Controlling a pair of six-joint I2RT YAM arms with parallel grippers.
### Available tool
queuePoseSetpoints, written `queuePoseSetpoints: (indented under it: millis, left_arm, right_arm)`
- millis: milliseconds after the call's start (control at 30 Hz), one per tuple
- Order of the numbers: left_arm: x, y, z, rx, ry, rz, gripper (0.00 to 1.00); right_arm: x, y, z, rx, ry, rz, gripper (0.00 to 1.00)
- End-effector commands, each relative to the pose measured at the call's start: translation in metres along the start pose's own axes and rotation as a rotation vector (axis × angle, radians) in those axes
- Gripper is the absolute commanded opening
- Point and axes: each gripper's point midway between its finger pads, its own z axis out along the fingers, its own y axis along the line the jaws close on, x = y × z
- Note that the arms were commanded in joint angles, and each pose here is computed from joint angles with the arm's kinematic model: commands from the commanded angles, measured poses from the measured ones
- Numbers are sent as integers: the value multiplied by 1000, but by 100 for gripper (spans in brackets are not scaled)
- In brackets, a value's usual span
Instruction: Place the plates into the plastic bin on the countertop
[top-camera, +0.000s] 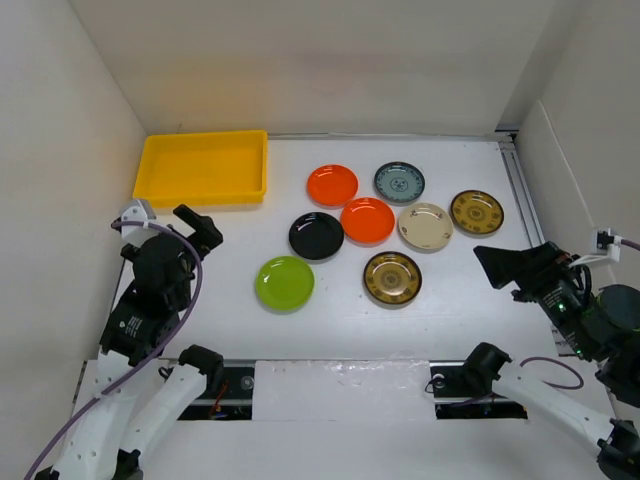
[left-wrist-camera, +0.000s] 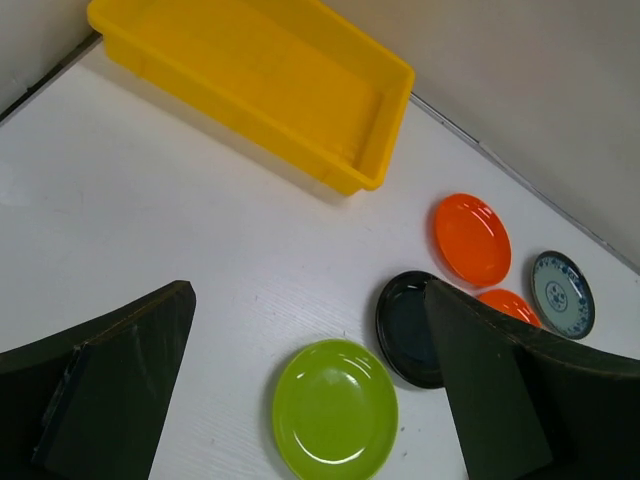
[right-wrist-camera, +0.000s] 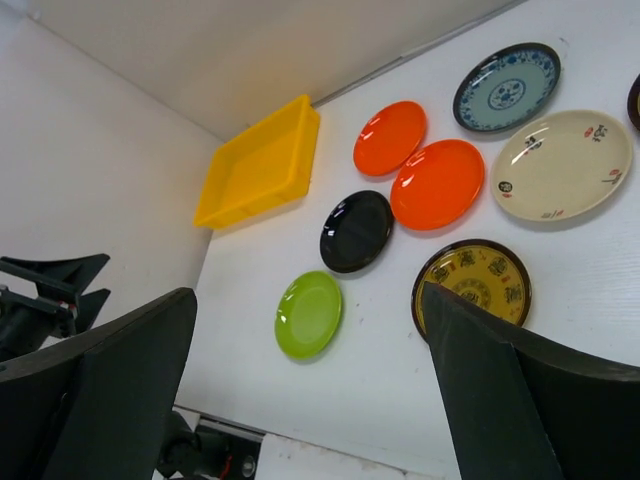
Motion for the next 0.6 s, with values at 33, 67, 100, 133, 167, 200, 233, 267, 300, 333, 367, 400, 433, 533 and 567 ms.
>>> queuePoseSetpoints:
  millis: [33,67,100,133,167,200,233,267,300,333,367,400,433,533,567]
  left_arm:
    - [4,-12,-5,47,46,-41,100]
    - [6,-16,-8,70,69,-56,100]
    - [11,-20,-10,91,98,-71,100]
    - [15,-27,-12,115,124,-122,100]
    - [35,-32,-12,151,201,-126,100]
    - [45,-38,-12,181,236,-136,100]
    - [55,-46,-8,216,268,-137,100]
    - [74,-53,-8,243,346,-158,100]
    - [103,-48,-2,223,424,-150,100]
    - [129,-49,4,221,506,-131,100]
    - [142,-58,8,260,545,-155,100]
    - [175,-51,6,254,637,-153,100]
    - [192,-51,7,235,686,-182,100]
    - [227,-37,9,173,738,-220,100]
    - [233,-33,10,163,743,-230,100]
  right_arm:
    - [4,-2,10,45,24,-36,100]
    - [2,0,9,40,19,-32,100]
    - [2,2,12,42,20,-33,100]
    - [4,2,14,47,26,-37,100]
    - [6,4,16,35,31,-45,100]
    - [8,6,19,23,33,-41,100]
    - [10,9,22,16,40,-41,100]
    - [13,8,25,19,44,-44,100]
    - [15,11,28,13,55,-45,100]
    - [20,11,30,8,65,-46,100]
    - [28,10,35,19,90,-59,100]
    - [32,14,38,7,107,-59,100]
    - [35,15,40,1,113,-59,100]
    - [47,20,45,-40,148,-55,100]
    - [54,19,47,-44,166,-59,100]
